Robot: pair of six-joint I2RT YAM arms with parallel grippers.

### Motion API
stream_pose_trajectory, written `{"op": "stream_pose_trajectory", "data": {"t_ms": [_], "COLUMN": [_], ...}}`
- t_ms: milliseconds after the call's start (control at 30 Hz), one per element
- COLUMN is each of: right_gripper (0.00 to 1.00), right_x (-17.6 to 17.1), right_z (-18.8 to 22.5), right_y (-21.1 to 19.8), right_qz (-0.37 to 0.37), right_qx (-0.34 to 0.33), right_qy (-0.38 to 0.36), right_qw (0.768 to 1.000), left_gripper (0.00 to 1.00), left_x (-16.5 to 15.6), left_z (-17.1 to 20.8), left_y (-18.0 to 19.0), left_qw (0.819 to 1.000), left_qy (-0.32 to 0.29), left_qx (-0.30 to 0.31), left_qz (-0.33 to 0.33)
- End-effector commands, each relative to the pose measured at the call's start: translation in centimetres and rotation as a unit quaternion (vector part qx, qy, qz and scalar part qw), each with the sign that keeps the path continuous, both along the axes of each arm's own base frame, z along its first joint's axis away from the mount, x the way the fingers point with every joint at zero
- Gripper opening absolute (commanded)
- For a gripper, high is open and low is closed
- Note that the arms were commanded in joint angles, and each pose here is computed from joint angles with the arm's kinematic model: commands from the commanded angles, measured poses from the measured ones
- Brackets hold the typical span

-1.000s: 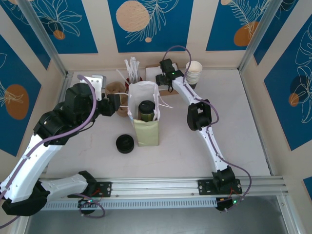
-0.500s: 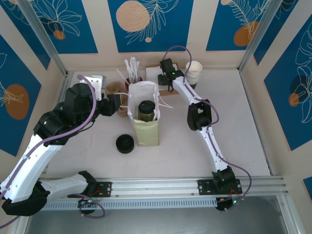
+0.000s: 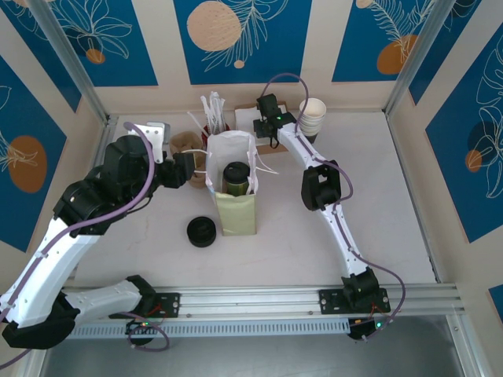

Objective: Pack the takeout coffee

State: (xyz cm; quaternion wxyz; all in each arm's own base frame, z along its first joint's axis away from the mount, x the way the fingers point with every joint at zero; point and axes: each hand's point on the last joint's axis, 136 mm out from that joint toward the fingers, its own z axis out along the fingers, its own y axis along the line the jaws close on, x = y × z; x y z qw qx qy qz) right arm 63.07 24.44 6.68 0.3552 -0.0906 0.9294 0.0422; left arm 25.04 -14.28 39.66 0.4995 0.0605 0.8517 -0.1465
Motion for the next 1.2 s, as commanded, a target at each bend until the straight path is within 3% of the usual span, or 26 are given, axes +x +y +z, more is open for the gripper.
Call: {"op": "stream_pose_trajectory", "data": {"t_ms": [0,200,467,567,800,933,1167], "right_gripper": [0.16,0.11,0.00,0.00,0.00,0.00,0.00], "right_x": [0.2,-0.1,-1.6,-3.1,-8.7,-13.5,-22.2], "right_z": [7.5,10.2,17.0,20.1,27.6,31.5,36.9], "right_y": [1.6,2.0,2.1,2.6,2.5,2.3,2.3], "right_qz": [0.015,0.019,0.028,0.045,0.054,0.062,0.086], "right_qx": [0.035,0.047,0.065,0.083,0.105,0.120,0.163], "right_qy": [-0.060,-0.078,-0.115,-0.123,-0.128,-0.121,-0.106], "right_qw": [0.997,0.996,0.991,0.988,0.985,0.983,0.977], "left_gripper": [0.66,0.67,0.68,0.76,0.81,0.85,0.86], "left_x": [-0.3,-0.3,-0.2,0.2,1.3,1.8,2.8], "left_z": [0.0,0.0,-0.3,-0.7,-2.2,-2.9,-3.8], "left_y": [0.4,0.5,0.5,0.7,1.7,2.9,2.8], "left_qw": [1.000,1.000,1.000,1.000,0.997,0.994,0.992], "left_qy": [0.004,0.003,0.003,0.003,0.017,0.019,0.024], "left_qx": [-0.010,-0.009,-0.004,0.006,0.040,0.061,0.076], "left_qz": [0.005,0.005,0.007,0.018,0.058,0.093,0.096]}}
